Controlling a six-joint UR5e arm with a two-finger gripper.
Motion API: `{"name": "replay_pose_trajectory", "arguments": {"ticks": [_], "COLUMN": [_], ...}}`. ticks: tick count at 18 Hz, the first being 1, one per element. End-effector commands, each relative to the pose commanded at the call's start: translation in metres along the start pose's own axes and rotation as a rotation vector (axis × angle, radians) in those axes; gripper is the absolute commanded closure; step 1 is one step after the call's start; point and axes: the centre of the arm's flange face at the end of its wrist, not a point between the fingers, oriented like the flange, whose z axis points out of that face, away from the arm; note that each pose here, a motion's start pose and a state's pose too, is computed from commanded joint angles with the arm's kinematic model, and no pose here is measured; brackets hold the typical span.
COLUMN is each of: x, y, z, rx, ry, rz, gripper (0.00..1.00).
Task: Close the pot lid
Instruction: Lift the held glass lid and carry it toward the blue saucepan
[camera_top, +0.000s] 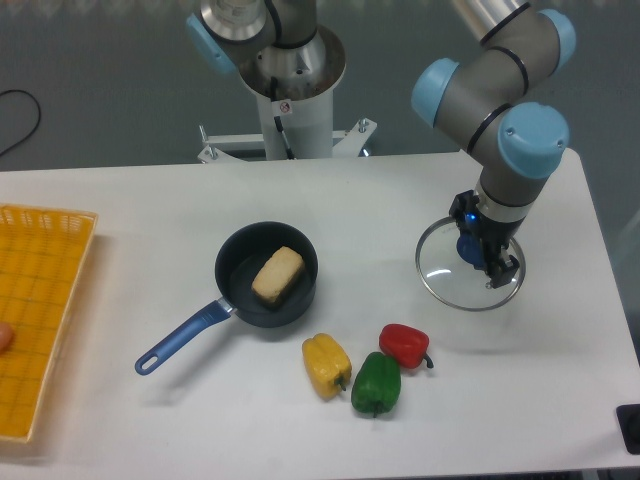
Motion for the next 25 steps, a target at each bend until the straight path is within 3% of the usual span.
{"name": "replay_pose_trajectory", "arguments": {"ticks": [9,25], "x": [0.001,0.046], "y": [-0.012,-0.124], "z": [-0.003,-0.031], "rx": [0.0,0.017], "ry": [-0.001,0.071], "rz": [0.012,-0.025], "gripper": [0.64,0.64]}}
